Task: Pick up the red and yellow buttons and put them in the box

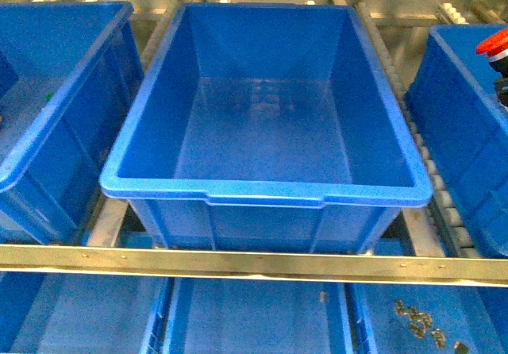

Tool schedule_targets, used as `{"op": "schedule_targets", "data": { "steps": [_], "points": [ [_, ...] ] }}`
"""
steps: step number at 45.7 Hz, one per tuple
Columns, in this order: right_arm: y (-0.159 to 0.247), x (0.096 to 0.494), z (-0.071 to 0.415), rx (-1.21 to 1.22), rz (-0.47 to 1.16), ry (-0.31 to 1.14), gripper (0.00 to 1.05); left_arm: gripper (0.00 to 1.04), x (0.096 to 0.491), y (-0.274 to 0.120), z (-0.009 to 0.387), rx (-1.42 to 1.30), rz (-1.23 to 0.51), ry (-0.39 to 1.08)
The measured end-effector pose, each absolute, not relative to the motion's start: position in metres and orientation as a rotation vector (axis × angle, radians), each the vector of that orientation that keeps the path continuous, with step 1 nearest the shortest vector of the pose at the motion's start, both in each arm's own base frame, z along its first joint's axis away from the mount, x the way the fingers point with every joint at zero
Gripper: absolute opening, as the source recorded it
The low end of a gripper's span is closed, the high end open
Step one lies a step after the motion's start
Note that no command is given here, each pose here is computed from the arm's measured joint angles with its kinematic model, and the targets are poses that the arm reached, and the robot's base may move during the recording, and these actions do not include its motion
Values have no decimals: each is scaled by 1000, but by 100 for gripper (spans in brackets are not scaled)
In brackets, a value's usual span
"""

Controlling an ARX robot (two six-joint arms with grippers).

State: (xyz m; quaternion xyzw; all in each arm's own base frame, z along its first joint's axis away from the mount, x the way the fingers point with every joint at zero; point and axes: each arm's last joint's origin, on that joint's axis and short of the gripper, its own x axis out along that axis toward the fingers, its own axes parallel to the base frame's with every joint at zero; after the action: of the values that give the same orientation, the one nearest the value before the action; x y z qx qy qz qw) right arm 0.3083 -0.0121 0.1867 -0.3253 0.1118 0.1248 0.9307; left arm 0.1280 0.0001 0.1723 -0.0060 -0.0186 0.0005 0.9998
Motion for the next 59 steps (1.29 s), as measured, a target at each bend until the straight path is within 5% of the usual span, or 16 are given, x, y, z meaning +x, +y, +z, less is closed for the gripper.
{"op": "schedule_targets", "data": {
  "steps": [53,59],
  "points": [
    [-2,332,176,-588,265,233,34,2,97,0,169,-8,0,-4],
    [-8,359,170,-584,239,252,34,18,97,0,169,-9,0,-4]
  ]
}}
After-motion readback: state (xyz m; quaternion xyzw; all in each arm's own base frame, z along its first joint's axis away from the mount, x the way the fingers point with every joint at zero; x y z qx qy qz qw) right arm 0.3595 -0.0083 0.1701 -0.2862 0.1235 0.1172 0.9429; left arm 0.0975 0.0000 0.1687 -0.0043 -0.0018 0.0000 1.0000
